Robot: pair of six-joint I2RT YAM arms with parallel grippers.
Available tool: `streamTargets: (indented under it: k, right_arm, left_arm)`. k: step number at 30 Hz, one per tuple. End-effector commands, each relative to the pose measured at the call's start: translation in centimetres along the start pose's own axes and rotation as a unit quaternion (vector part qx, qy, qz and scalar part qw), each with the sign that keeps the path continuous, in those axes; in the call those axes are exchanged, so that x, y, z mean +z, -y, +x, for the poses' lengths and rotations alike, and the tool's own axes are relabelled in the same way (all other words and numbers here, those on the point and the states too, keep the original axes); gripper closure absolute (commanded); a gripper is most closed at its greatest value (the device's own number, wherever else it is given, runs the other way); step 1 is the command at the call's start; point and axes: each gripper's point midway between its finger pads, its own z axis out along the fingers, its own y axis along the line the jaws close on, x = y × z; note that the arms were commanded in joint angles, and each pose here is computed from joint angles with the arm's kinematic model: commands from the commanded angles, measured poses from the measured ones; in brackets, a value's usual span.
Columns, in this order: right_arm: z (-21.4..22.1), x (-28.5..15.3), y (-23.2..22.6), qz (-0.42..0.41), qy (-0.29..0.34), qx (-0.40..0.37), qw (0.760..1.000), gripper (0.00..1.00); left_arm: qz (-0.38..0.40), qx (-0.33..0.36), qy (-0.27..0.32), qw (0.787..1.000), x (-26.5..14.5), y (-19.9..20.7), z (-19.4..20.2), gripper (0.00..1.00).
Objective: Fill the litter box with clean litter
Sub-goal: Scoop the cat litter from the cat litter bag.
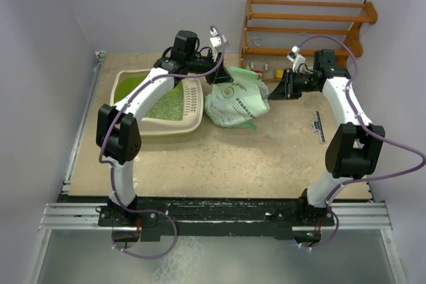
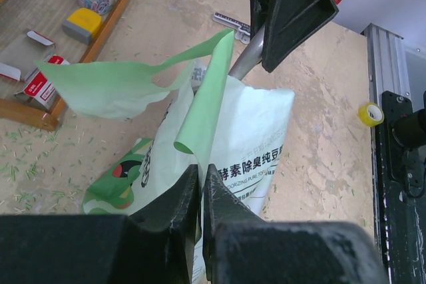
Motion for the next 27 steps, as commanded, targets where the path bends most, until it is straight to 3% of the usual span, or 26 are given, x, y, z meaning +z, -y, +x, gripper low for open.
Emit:
streamTargets:
  k: [1,11,27]
  right_arm:
    - [0.6,1.1,3.0,0.062,-0.019,-0.039,0.997,1.0]
    - [2.0,5.2,0.8,0.0,-0.065,-0.048,0.997,1.0]
    - [6.1,10.2,5.4,0.056,-0.143,-0.027,0.988,1.0]
  left_arm:
    - [0.012,0.029,0.032,0.999,-1.2,1.6,-3.5,0.97]
    - [0.022,0.021,0.025,0.999,-1.0,1.8,-2.2,0.97]
    - [0.031,0.006,0.022,0.999,0.1,2.1,-1.2,0.97]
